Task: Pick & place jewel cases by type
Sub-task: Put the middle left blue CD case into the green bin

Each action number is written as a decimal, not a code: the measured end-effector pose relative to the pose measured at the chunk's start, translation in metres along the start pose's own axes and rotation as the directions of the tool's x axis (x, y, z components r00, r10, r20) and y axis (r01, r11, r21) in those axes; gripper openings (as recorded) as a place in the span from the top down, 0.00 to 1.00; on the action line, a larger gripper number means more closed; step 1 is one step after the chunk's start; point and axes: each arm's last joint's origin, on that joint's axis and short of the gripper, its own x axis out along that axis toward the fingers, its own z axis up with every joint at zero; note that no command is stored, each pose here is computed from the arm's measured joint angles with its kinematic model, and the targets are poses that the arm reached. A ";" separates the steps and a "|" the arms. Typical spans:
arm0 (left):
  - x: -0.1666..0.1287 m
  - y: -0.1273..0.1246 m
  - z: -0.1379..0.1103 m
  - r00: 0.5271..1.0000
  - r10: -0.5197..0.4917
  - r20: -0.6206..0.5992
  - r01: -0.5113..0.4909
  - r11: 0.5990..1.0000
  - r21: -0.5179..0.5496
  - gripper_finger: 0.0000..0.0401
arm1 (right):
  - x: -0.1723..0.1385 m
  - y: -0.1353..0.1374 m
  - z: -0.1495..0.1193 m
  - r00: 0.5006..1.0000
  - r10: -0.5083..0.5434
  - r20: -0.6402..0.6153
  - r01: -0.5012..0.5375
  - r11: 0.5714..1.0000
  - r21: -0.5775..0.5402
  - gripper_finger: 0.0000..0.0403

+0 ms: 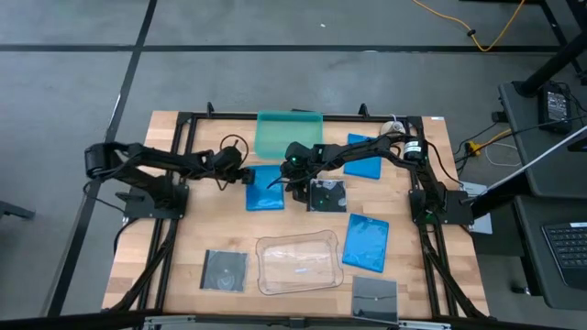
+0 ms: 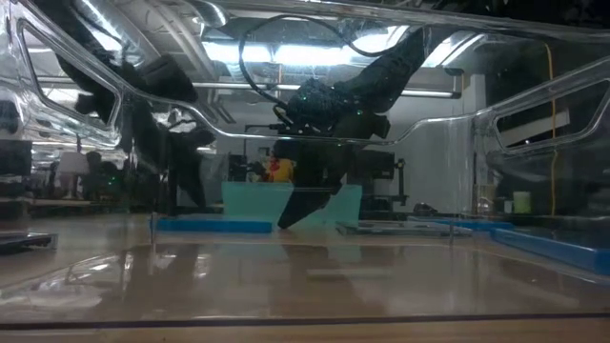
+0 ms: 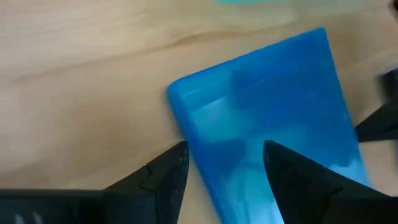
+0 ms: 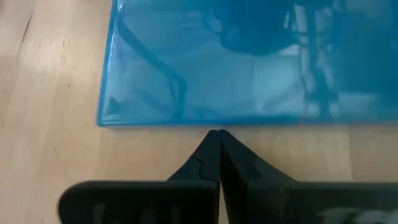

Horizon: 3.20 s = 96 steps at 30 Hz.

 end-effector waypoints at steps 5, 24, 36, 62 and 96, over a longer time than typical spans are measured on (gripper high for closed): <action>0.011 -0.003 0.000 0.999 -0.030 0.026 0.031 0.999 -0.024 0.50 | 0.000 0.000 -0.001 1.000 0.002 -0.006 -0.002 1.000 -0.009 0.99; -0.007 -0.017 0.005 0.982 -0.177 0.068 0.180 0.983 -0.043 0.51 | -0.005 -0.011 -0.004 0.999 0.034 -0.003 -0.034 0.999 0.001 0.99; -0.020 -0.032 -0.004 0.953 -0.299 -0.044 0.298 0.954 -0.013 0.51 | -0.005 -0.015 0.001 0.999 -0.016 0.037 0.016 1.000 -0.012 0.99; -0.026 -0.045 -0.009 0.929 -0.369 0.008 0.369 0.929 -0.041 0.97 | -0.033 -0.006 0.010 0.998 -0.057 0.032 0.056 0.998 0.014 0.99; -0.135 -0.082 0.003 0.656 -0.721 0.225 0.539 0.656 0.528 0.97 | -0.194 0.070 0.036 0.957 -0.245 0.156 0.225 0.965 0.134 0.99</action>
